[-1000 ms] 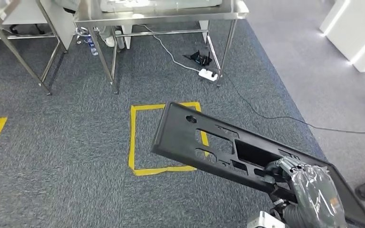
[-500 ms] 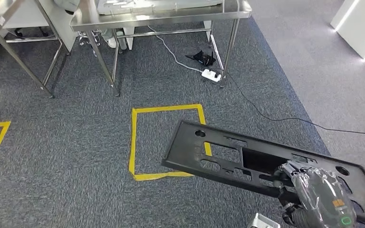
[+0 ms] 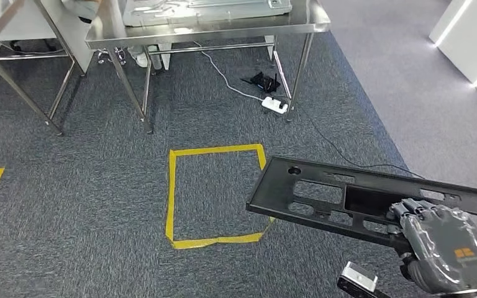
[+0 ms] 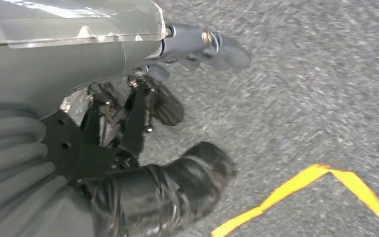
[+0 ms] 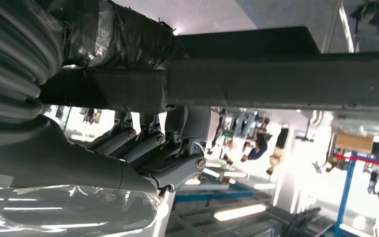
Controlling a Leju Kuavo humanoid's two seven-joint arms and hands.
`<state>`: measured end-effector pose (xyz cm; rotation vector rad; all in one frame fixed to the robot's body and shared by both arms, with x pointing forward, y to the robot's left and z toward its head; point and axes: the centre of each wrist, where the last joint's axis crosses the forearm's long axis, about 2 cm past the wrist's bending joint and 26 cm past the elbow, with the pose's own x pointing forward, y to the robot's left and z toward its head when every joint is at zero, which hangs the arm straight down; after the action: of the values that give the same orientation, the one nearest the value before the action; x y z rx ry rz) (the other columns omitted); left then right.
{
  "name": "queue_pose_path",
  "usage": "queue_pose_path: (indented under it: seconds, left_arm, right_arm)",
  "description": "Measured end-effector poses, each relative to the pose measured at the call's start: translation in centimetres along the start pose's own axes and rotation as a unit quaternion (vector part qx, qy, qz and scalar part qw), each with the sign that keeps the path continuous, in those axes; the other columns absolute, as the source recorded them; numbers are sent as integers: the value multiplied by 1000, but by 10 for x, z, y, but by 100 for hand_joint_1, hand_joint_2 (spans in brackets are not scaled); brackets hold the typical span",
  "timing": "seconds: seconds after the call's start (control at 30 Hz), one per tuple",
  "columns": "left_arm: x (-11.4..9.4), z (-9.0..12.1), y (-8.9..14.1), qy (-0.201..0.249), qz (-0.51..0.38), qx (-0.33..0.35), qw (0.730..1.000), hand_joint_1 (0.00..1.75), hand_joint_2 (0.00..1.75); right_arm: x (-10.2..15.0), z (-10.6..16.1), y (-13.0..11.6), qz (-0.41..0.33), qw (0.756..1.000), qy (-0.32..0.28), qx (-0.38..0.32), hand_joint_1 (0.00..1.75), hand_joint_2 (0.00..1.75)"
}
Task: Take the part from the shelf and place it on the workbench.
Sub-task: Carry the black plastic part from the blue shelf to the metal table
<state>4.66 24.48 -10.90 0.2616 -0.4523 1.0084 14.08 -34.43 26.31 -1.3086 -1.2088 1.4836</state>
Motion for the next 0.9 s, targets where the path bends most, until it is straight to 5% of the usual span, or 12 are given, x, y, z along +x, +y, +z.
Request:
queue_pose_path:
  seconds: [0.9]
  left_arm:
    - [-5, 3, 0, -7, 1, 0, 1000, 0, 175]
  right_arm:
    - [-5, -1, -2, 12, 1000, 10, -14, 175, 175]
